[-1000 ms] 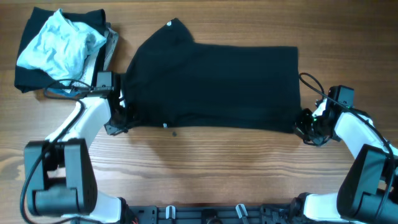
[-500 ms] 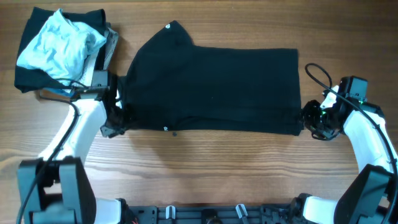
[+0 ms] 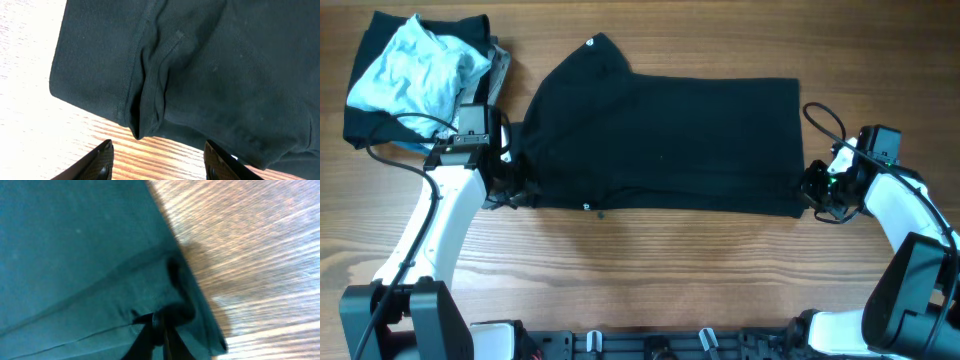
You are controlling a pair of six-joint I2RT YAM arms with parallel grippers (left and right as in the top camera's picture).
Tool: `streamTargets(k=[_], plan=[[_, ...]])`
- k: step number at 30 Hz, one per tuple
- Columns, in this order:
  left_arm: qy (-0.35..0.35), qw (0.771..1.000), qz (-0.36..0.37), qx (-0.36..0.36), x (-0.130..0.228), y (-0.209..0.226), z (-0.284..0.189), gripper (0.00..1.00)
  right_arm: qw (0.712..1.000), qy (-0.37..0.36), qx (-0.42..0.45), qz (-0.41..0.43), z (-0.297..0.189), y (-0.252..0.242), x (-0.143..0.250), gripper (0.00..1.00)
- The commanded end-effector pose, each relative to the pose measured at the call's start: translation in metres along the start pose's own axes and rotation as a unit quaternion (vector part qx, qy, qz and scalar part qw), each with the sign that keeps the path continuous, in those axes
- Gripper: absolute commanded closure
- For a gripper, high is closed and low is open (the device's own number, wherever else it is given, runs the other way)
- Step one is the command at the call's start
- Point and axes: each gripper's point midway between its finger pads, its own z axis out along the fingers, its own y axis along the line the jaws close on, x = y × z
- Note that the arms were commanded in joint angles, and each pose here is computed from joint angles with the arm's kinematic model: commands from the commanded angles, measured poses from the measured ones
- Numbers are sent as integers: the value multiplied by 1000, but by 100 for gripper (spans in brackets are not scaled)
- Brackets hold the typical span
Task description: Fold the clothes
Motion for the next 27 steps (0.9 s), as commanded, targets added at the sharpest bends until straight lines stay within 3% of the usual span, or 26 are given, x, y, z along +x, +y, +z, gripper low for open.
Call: streamTargets(k=[1, 9, 17, 19, 20, 25, 27], plan=[[-16, 1000, 6, 5, -8, -1, -8, 43, 998, 9, -62, -6, 1, 22, 2, 96], [-23, 1000, 7, 8, -11, -3, -8, 38, 985, -51, -128, 101, -6, 47, -37, 96], [-23, 1000, 7, 8, -11, -3, -8, 38, 982, -118, -68, 127, -7, 25, -63, 95], [-22, 1000, 7, 11, -11, -4, -8, 37, 985, -137, -54, 95, -9, 22, -69, 59], [-19, 1000, 9, 18, -10, -6, -8, 37, 987, -137, -58, 61, -9, 25, -69, 50], [14, 979, 136, 154, 10, -57, -15, 35, 988, -126, -95, -5, -33, 46, -53, 46], [24, 975, 157, 158, 20, -67, -15, 33, 984, -129, -120, -23, -49, 59, -47, 44]])
